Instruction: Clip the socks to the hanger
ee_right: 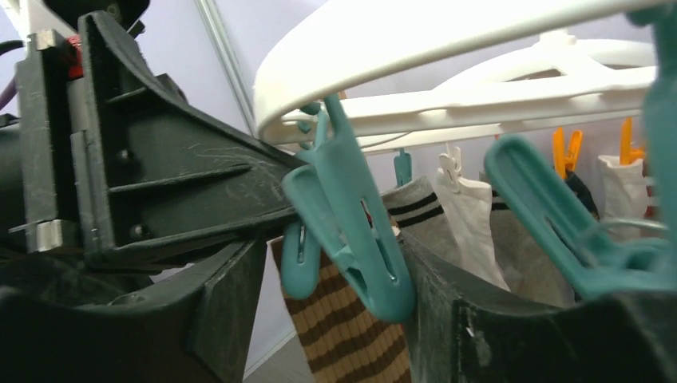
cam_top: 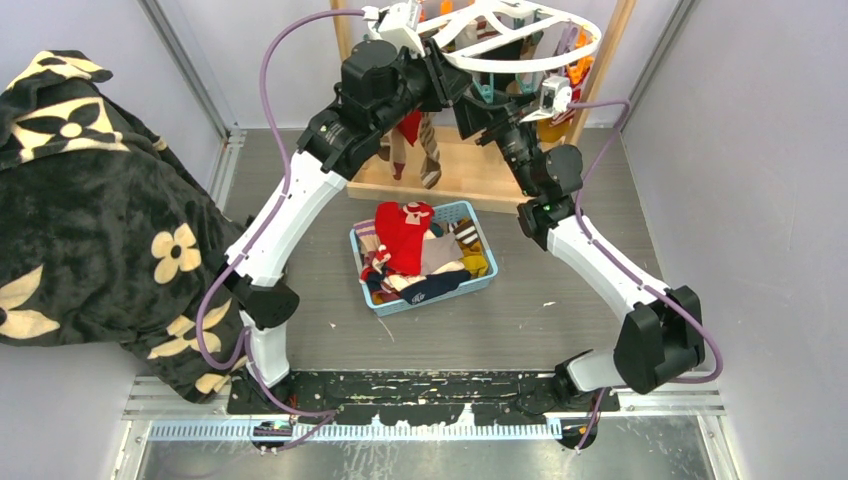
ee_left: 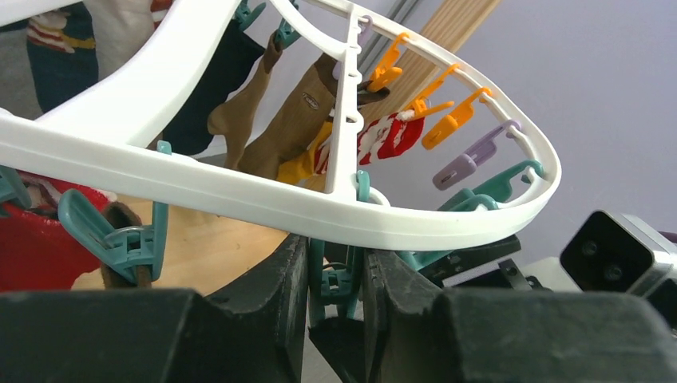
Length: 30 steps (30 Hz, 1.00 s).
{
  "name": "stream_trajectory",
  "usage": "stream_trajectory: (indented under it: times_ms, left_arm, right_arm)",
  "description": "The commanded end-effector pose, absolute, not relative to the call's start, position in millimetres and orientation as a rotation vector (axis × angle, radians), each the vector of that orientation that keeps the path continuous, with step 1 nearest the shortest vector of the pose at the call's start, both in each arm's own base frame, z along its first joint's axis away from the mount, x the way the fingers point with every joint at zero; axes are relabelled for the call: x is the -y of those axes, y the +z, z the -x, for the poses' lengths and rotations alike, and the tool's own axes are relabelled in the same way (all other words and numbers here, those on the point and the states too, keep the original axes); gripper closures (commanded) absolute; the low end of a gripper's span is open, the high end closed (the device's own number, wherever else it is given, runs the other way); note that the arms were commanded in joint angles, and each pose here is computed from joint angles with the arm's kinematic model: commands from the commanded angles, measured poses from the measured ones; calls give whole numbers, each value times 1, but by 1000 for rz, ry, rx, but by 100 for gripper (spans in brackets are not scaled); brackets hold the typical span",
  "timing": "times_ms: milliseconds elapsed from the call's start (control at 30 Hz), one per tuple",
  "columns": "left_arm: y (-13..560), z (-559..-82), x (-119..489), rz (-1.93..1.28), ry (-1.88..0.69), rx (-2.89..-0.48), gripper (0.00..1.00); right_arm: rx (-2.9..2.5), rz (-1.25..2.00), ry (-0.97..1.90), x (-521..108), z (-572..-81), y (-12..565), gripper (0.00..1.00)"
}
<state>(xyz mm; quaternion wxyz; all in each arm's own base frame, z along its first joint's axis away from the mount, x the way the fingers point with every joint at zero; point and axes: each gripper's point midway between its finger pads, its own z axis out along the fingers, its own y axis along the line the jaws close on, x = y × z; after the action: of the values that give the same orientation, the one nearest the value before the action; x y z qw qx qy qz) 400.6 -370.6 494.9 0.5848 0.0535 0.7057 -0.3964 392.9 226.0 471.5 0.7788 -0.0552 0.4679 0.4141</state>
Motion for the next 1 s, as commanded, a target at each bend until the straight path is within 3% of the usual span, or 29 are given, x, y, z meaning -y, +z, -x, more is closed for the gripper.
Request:
stream_trajectory:
  times_ms: [0, 167, 500, 967]
  left_arm:
    - [522, -405, 352, -85, -880, -1545, 82]
    - [521, -404, 346, -97, -848, -1544, 84]
    - [519, -402, 343, -100, -833, -1554, 84]
    - [513, -399, 338, -119, -803, -1570, 84]
  right_arm:
    - [-886, 77, 863, -202, -358, 512, 33]
    - [-964, 84, 810, -191, -341, 485, 28]
    - [-1327, 94, 822, -192, -320, 368, 34]
    - [-1890, 265, 749, -263, -302, 215, 29]
